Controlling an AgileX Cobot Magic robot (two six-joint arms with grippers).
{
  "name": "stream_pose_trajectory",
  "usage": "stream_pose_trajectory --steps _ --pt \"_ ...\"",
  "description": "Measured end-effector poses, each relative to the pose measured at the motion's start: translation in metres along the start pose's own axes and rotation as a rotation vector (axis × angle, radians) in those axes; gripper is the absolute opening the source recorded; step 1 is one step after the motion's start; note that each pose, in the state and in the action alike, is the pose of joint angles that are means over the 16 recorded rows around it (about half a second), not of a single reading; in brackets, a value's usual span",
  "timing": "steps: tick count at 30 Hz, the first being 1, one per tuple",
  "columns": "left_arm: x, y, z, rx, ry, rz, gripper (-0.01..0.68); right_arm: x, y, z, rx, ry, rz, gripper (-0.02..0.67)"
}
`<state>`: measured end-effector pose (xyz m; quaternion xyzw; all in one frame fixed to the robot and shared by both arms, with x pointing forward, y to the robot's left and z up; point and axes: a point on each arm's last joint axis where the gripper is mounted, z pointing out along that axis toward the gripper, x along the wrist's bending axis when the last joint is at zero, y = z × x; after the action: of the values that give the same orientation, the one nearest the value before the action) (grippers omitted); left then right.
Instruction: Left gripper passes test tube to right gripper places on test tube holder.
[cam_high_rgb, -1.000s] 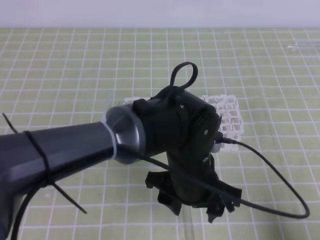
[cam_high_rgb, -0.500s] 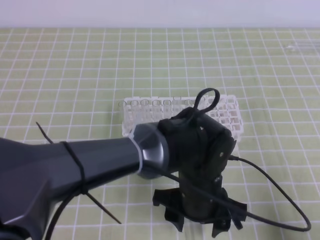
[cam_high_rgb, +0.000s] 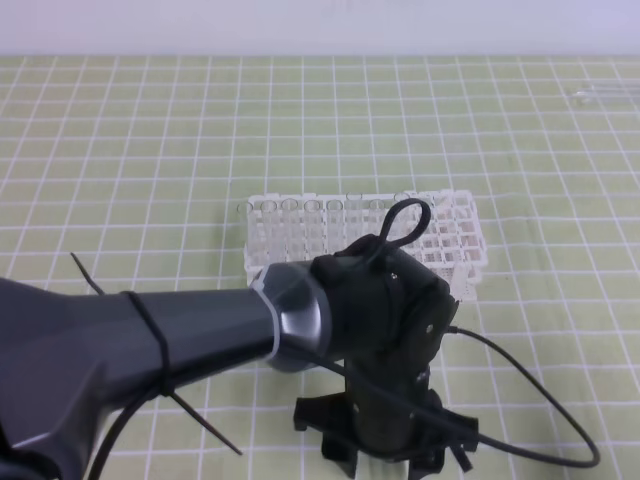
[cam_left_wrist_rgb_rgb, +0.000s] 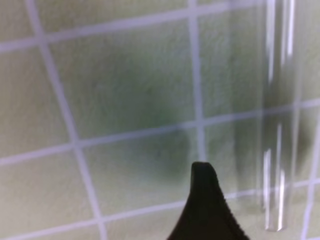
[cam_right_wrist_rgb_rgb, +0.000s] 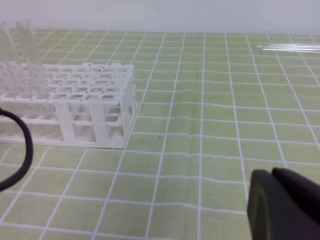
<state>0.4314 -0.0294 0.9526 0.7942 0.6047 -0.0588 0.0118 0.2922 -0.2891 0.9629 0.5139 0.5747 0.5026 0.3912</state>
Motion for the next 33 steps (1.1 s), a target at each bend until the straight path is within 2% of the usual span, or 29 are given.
stream_pose_trajectory --steps 7,17,27,33 --pt "0.000 0.000 0.002 -0.012 -0.014 -0.012 0.409 0.000 0.000 0.000 0.000 0.000 0.000 -0.018" --pt "0.000 0.001 0.008 -0.003 -0.006 -0.015 0.345 0.000 0.000 0.000 0.000 0.000 0.000 -0.018" --pt "0.002 0.001 0.012 0.014 0.022 -0.009 0.164 0.000 0.000 0.000 0.000 0.000 0.001 -0.018" --pt "0.004 0.000 0.001 -0.021 0.034 0.015 0.064 0.000 0.000 0.000 0.000 0.000 0.001 -0.018"
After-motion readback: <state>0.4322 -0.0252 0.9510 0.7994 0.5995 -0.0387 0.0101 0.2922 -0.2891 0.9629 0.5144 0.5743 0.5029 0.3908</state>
